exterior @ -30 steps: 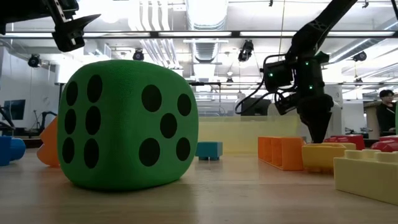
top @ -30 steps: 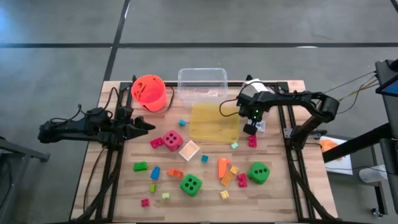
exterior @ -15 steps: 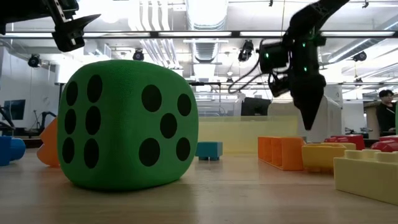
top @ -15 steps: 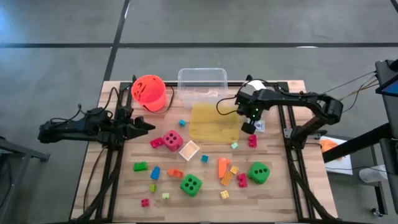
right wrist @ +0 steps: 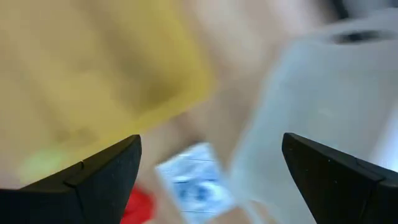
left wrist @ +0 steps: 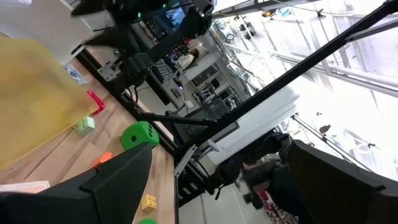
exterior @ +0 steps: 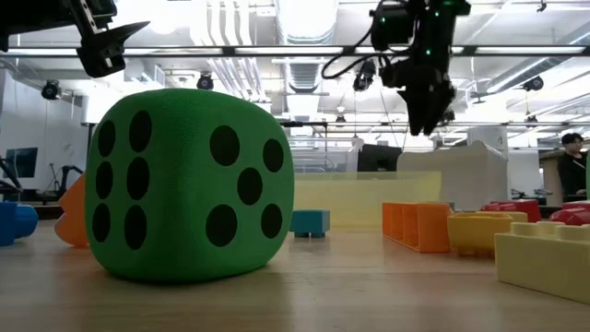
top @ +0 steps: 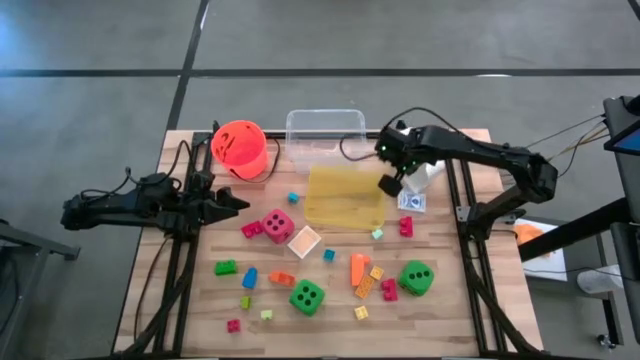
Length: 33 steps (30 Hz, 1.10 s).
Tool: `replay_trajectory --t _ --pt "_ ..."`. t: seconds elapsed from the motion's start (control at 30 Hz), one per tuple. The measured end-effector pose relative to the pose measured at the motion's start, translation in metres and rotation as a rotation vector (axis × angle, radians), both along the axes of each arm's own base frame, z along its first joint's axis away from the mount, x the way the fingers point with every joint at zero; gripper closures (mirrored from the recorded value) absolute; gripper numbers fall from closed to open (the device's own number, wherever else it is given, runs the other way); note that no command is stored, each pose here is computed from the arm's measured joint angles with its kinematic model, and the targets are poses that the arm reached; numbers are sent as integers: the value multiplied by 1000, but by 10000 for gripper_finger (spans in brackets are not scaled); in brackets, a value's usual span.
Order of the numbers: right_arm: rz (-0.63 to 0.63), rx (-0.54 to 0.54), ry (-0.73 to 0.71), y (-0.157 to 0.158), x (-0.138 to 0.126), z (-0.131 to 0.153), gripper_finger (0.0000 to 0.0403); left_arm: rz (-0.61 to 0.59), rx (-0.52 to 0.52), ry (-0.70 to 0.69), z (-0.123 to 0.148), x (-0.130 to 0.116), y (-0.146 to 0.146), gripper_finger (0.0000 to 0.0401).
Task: Pick & Place Toys
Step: Adjust the white bin
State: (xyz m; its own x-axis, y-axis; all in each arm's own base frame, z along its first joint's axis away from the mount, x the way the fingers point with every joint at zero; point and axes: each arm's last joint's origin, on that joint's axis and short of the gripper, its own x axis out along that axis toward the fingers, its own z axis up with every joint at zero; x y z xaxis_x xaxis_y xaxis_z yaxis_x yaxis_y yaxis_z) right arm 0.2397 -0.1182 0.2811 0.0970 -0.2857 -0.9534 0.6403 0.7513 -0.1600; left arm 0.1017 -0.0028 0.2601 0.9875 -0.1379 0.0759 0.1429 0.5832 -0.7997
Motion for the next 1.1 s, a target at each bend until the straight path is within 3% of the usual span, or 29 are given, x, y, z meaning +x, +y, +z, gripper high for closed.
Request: replay_trajectory --t 0.2,0.47,0.63,1.1 --pt "-164 -23 163 -22 -17 -6 19 -3 3 3 0 0 0 31" --pt "-243 -60 295 -39 -22 -34 38 -13 3 9 -1 0 0 31" --pt "-250 -126 365 -44 -22 -43 114 -19 2 9 -1 0 -1 31" --pt "-245 -150 427 -55 -27 -47 336 -35 0 9 -1 0 -1 31"
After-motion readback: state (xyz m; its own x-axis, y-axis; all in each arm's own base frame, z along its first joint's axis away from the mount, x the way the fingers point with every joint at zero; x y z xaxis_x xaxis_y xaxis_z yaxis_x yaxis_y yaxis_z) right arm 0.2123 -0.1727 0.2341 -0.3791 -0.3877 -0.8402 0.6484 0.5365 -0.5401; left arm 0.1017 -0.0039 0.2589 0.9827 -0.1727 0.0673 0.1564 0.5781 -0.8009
